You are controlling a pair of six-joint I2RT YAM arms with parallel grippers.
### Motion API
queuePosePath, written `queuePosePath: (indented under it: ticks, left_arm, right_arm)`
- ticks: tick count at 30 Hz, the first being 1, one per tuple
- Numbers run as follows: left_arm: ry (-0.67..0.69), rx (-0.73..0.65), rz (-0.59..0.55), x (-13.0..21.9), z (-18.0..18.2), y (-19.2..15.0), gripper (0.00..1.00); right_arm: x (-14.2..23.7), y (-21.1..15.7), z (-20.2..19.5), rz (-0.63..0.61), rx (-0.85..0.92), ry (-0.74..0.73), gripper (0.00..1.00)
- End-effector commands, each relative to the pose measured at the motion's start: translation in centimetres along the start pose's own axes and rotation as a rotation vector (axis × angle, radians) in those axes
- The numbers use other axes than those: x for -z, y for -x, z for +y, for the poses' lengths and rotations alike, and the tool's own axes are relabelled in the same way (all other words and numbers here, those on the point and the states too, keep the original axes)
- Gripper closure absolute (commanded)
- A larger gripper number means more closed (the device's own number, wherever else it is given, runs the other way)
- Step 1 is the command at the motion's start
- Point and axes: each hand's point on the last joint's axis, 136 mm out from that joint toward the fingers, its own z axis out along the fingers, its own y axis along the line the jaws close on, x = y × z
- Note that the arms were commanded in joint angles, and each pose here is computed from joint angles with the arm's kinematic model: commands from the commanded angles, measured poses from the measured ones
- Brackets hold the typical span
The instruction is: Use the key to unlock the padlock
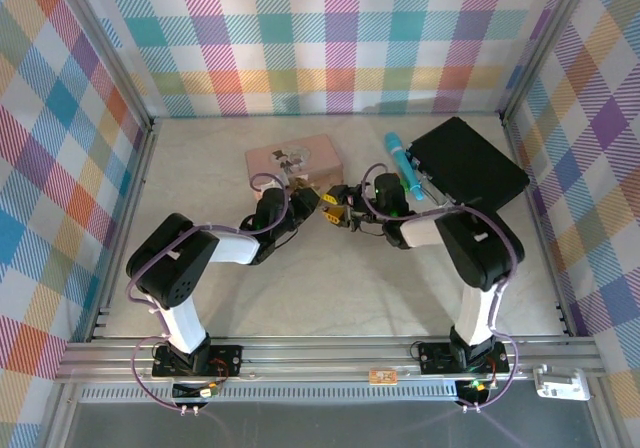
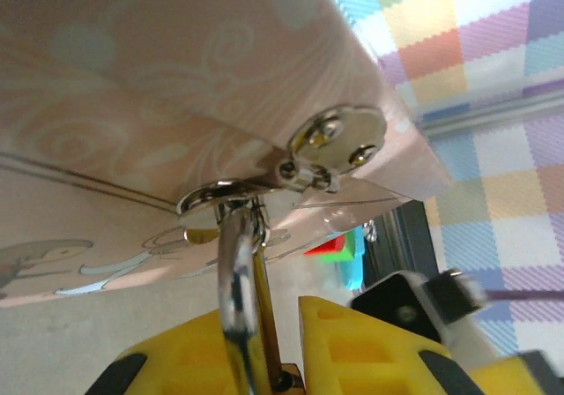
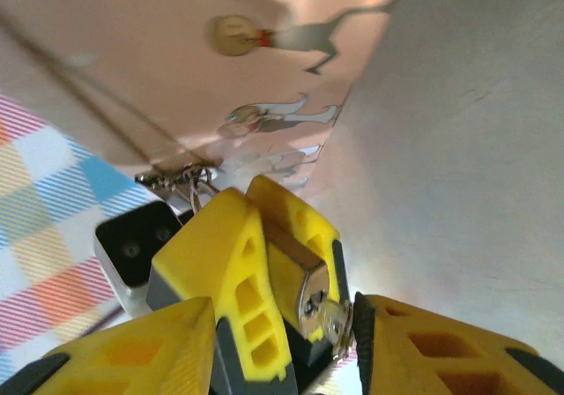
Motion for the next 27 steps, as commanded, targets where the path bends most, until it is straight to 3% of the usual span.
queuePosePath:
  ticks: [1, 8, 13, 20, 23, 27]
  left_arm:
    - [0.127, -0.054, 0.098, 0.6, 2.9, -2.1, 1.0]
    - [0.19, -0.093, 0.14, 0.9, 3.8, -3.1, 1.0]
    - [0.228, -0.108, 0.159, 1.0, 4.7, -3.6, 1.0]
    - [0.287, -0.106, 0.139, 3.1, 5.1, -3.0, 0.53]
    - [0.314, -0.115, 0.109, 5.0, 4.8, -1.8, 0.42]
    - [0.336, -0.106, 0.076, 7.4, 4.5, 0.2, 0.36]
  right_arm:
    - [2.6, -0.2, 0.3, -0.018, 0.301, -0.161, 0.52]
    - [5.1, 0.0, -1.8, -0.023, 0.52, -0.394, 0.5]
    - [5.8, -0.3, -2.5, 0.016, 0.616, -0.456, 0.49]
    - [5.7, -1.4, -2.8, 0.04, 0.838, -0.589, 0.48]
    - [5.1, -2.2, -2.7, 0.056, 0.922, -0.614, 0.48]
    - [3.5, -3.4, -2.5, 0.087, 1.021, -0.63, 0.48]
